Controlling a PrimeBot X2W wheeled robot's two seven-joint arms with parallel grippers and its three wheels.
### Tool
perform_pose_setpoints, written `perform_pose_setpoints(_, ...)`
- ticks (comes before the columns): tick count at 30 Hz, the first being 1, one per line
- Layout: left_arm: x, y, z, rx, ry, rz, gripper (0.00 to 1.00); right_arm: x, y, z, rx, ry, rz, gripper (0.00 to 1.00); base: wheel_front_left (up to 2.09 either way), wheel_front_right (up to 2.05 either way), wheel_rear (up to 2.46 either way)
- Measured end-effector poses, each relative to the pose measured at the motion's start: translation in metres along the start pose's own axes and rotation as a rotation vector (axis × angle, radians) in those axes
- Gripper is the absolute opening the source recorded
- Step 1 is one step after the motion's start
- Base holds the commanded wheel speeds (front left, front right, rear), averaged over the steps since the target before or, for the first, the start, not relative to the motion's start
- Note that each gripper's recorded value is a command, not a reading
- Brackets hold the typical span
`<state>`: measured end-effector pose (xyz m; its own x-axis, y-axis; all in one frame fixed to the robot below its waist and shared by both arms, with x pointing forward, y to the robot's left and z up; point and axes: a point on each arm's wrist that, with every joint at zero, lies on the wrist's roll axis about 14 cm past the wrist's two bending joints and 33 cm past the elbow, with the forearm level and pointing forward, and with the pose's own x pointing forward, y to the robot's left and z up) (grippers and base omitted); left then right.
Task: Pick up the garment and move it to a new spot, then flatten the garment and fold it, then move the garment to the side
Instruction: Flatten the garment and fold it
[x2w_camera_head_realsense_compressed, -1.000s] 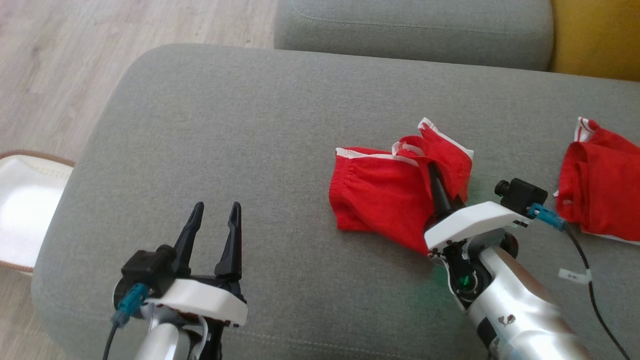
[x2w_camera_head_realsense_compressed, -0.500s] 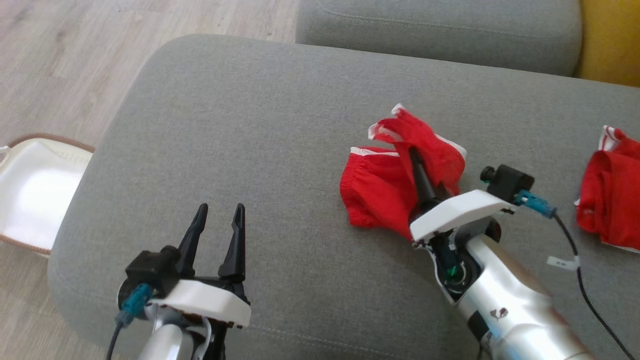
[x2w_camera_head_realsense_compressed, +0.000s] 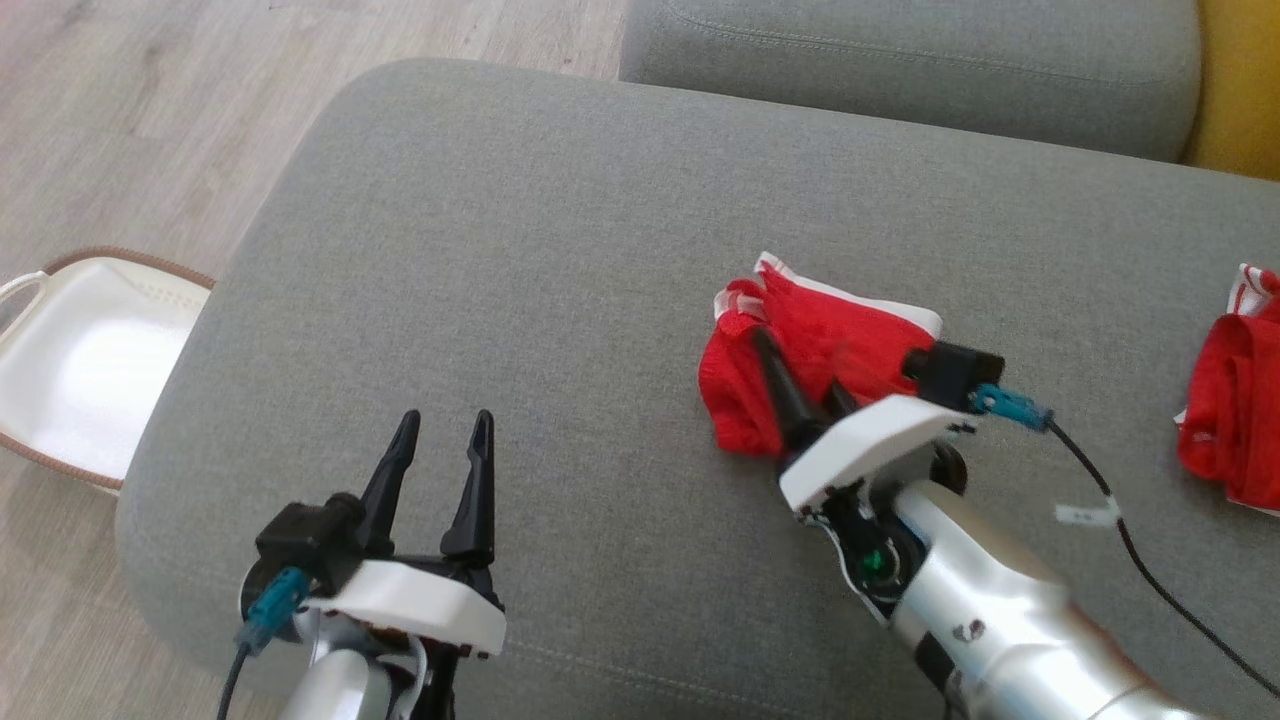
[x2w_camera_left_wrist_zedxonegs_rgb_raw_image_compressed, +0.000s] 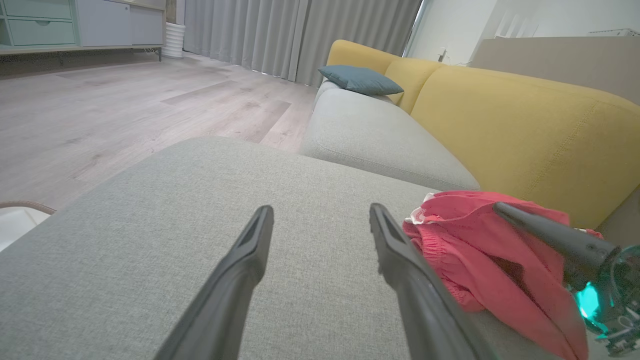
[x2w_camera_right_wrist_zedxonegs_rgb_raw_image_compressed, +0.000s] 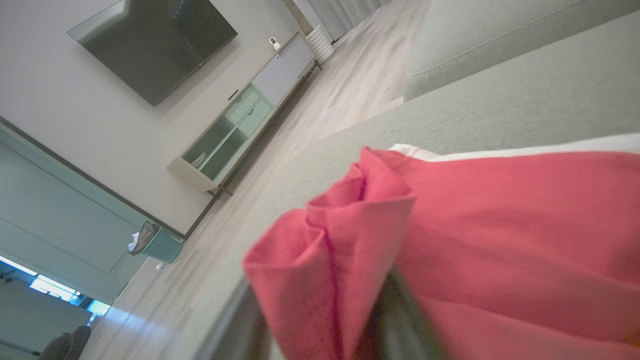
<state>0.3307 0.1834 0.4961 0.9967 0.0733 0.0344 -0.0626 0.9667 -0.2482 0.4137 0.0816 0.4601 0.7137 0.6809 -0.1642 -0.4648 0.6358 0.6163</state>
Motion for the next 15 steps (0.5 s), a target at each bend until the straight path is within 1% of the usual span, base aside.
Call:
perform_pose_setpoints(2, 0.000, 0.000, 0.000, 0.000, 0.001, 0.000, 1.00, 0.003, 0.008, 0.002, -0.011, 0.001, 0.025, 1.00, 0.00, 0.00, 0.00)
perform_pose_setpoints(4, 0.000, 0.000, 0.000, 0.000, 0.000, 0.000, 1.00, 0.004, 0.021, -0.003, -0.020, 0.021, 0.066, 1.00, 0.00, 0.00, 0.00)
perform_pose_setpoints(7, 0.000, 0.000, 0.000, 0.000, 0.001, 0.001, 1.00, 0.001, 0.038, -0.024, -0.026, 0.096, 0.121, 1.00, 0.00, 0.00, 0.00)
perform_pose_setpoints(9, 0.000, 0.000, 0.000, 0.000, 0.001, 0.000, 1.00, -0.001, 0.047, -0.037, -0.007, 0.154, 0.145, 1.00, 0.00, 0.00, 0.00)
perform_pose_setpoints(12, 0.000, 0.000, -0.001, -0.006, 0.002, 0.005, 1.00, -0.003, 0.046, -0.043, 0.000, 0.175, 0.142, 1.00, 0.00, 0.00, 0.00)
perform_pose_setpoints(15, 0.002, -0.001, -0.001, -0.006, 0.001, 0.001, 1.00, -0.001, 0.037, -0.034, -0.013, 0.157, 0.114, 1.00, 0.00, 0.00, 0.00)
